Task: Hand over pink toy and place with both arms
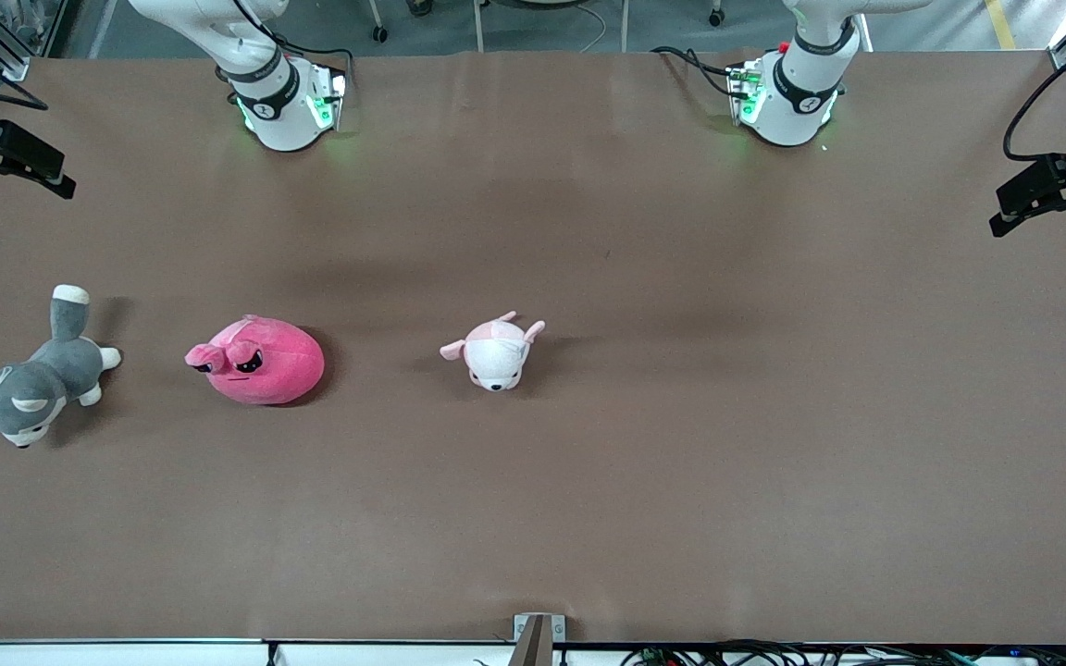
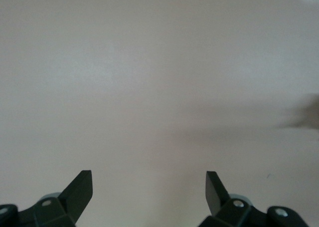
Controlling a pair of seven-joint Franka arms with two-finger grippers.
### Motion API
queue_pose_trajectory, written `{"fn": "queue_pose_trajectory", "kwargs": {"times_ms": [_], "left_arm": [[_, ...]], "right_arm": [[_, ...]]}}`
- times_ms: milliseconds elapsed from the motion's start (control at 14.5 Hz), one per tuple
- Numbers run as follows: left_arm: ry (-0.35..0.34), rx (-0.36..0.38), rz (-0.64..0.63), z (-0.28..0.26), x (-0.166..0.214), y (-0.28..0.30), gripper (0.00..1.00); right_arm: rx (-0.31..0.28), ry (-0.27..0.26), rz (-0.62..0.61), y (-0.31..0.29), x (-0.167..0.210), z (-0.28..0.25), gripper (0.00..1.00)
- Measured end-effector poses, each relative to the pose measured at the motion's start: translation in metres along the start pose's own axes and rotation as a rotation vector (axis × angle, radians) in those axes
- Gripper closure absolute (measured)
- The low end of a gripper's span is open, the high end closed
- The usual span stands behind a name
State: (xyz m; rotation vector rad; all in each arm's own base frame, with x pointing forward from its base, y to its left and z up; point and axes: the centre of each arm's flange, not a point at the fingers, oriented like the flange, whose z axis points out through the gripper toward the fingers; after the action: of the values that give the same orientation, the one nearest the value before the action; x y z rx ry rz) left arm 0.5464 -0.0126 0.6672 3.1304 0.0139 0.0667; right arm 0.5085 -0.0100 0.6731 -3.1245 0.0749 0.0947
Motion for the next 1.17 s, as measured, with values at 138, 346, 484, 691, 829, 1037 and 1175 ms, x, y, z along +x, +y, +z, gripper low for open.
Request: {"fn": "queue_pose_trajectory", "kwargs": {"times_ms": [138,346,484,691,829,1037,1175], "left_arm": [[0.000,0.000,-0.009,0.0000,0.0000,0.0001,0.00],[0.000,0.000,-0.007,0.0000,0.0000,0.0011,0.00],[0.000,0.000,-0.006,0.0000,-0.0001,0.0017,0.00],[0.000,0.000,-0.005,0.0000,-0.0001,0.0024,0.00],[0.000,0.000,-0.005,0.0000,-0.0001,0.0025,0.00],[-0.001,0.000,-0.004,0.0004,0.0001,0.0029,0.00],[-0.002,0.000,-0.001,0.0011,0.0004,0.0046,0.00]], "right_arm": [[0.000,-0.001,0.000,0.0000,0.0005,0.0004,0.00],[0.000,-0.004,-0.002,-0.0010,0.0024,0.0026,0.00],[-0.001,-0.006,-0.007,-0.0014,0.0029,0.0033,0.00],[-0.001,-0.005,-0.043,-0.0008,0.0029,0.0032,0.00],[-0.002,-0.006,-0.052,-0.0008,0.0029,0.0032,0.00],[-0.002,-0.006,-0.058,-0.0008,0.0029,0.0032,0.00],[-0.002,-0.006,-0.058,-0.0008,0.0028,0.0033,0.00]]}}
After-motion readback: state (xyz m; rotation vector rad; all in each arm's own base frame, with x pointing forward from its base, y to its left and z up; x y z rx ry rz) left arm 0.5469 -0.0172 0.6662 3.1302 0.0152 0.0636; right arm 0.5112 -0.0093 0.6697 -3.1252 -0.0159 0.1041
